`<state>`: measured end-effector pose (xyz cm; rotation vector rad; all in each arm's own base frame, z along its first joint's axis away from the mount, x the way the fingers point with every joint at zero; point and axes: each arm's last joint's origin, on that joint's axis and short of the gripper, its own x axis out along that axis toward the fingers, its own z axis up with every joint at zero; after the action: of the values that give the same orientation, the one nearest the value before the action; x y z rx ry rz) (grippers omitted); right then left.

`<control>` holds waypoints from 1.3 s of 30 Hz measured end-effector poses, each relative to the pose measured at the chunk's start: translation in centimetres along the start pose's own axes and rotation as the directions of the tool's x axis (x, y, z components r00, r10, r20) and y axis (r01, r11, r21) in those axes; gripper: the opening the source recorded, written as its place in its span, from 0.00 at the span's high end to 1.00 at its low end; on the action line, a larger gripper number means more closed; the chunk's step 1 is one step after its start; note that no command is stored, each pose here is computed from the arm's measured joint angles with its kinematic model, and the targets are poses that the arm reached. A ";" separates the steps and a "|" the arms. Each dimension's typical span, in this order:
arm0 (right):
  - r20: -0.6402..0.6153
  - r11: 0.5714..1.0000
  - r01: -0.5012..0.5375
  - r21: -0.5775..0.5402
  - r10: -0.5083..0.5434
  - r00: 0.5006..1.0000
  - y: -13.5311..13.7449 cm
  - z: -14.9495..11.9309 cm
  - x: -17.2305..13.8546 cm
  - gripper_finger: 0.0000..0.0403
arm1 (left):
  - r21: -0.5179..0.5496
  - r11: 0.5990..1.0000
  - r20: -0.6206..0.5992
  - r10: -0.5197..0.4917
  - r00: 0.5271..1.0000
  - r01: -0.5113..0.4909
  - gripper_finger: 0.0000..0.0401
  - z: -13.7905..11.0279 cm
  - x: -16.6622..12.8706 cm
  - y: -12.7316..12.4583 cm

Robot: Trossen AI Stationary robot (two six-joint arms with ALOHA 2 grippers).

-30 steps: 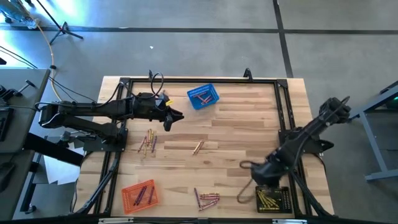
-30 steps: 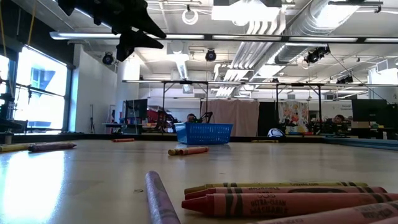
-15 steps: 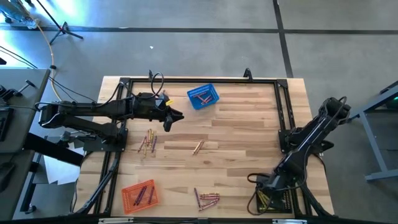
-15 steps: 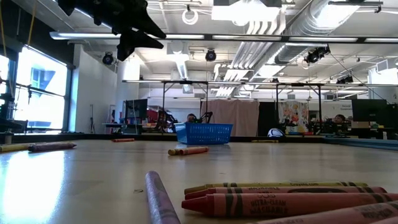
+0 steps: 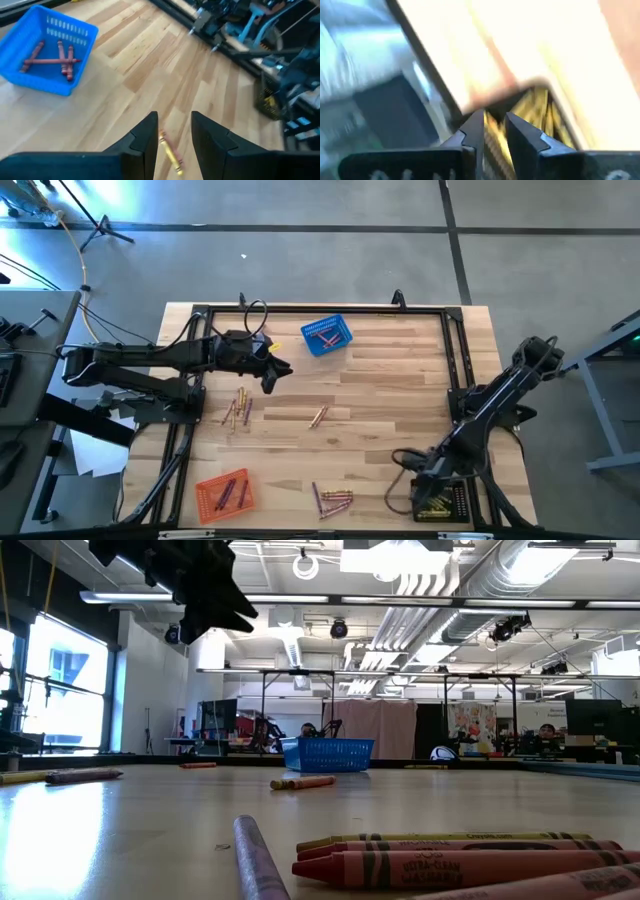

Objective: Sort crayons
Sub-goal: Put the red crayon into the blue bin

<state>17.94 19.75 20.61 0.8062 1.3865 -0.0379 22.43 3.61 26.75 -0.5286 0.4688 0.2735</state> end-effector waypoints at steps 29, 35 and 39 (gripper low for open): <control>0.372 0.999 0.031 0.006 -0.032 0.928 -6.6 15.5 -4.7 0.83 | -0.001 0.663 -0.418 0.680 0.603 -0.748 0.75 -0.3 4.7 14.4; 0.354 0.995 0.087 -0.047 -0.065 0.933 -8.7 16.8 -5.6 0.83 | 0.005 0.632 -0.486 0.679 0.551 -0.775 0.75 0.1 5.9 16.0; 0.359 0.991 0.117 -0.064 -0.087 0.929 -10.3 17.8 -6.4 0.83 | 0.006 0.609 -0.528 0.675 0.515 -0.793 0.75 0.3 6.5 16.8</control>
<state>26.77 0.07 20.68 0.6199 1.0768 -0.1967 21.95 18.62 16.73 -0.6087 1.1811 1.0745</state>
